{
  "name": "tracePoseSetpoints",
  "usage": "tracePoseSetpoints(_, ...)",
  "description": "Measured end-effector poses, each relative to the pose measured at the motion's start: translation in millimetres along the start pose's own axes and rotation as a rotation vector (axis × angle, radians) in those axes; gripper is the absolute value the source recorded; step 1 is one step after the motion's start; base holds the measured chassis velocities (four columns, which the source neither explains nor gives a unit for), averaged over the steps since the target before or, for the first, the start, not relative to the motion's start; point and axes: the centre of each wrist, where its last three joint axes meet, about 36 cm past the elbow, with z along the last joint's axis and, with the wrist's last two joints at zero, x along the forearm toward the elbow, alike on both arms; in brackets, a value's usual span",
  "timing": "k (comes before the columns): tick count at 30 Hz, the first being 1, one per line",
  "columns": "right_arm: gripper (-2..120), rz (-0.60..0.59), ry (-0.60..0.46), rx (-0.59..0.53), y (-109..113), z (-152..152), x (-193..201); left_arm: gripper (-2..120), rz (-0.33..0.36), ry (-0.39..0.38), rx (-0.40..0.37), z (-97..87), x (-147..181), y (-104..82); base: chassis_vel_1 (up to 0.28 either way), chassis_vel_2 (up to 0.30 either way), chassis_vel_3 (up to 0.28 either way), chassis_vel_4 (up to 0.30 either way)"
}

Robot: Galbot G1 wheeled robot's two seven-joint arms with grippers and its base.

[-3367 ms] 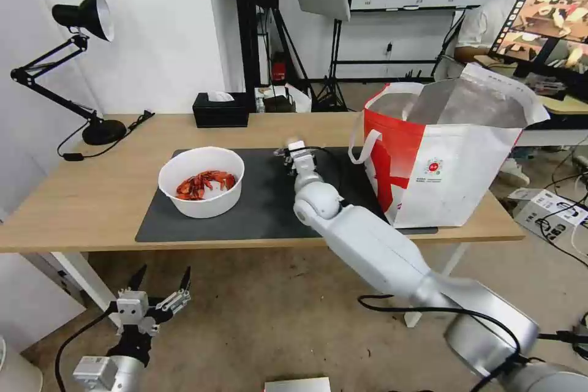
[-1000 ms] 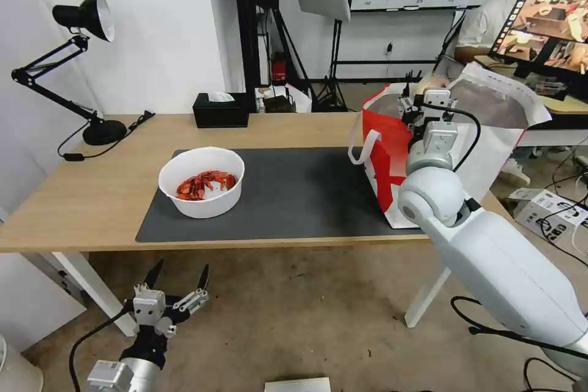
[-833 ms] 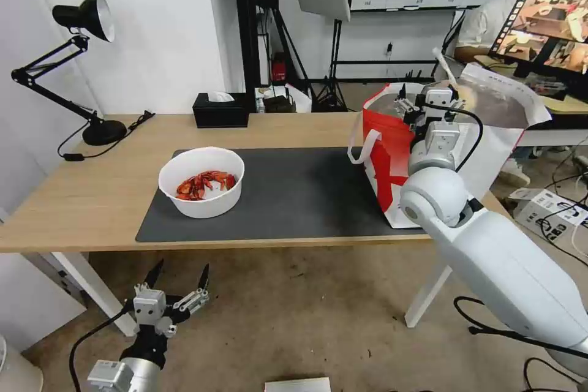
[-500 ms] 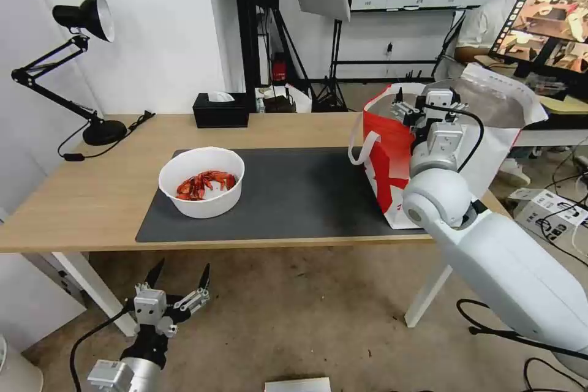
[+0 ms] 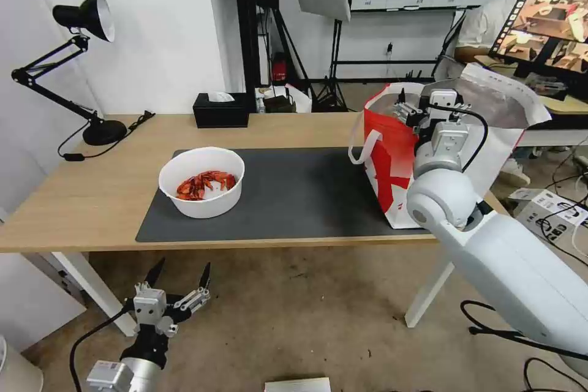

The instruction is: Pick up the trash from the table and place it into the takeout bag.

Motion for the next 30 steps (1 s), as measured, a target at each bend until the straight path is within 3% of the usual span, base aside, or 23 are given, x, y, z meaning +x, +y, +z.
tracePoseSetpoints(21, 100, -0.003, -0.057, -0.039, -31, -23, 17, 100, 0.0, -0.015, 0.007, -5.8, 0, -3.7, 0.0, 0.0, 0.0, 0.0)
tracePoseSetpoints(25, 100, -0.039, -0.096, -0.074, -38, -29, 26, 100, -0.001, -0.017, 0.007, -6.6, 0, -3.4, 0.0, 0.0, 0.0, 0.0)
tracePoseSetpoints(30, 100, -0.193, -0.138, -0.122, -51, -29, 55, 100, -0.001, -0.016, 0.009, -7.4, 1, -4.4, 0.0, 0.0, 0.0, 0.0)
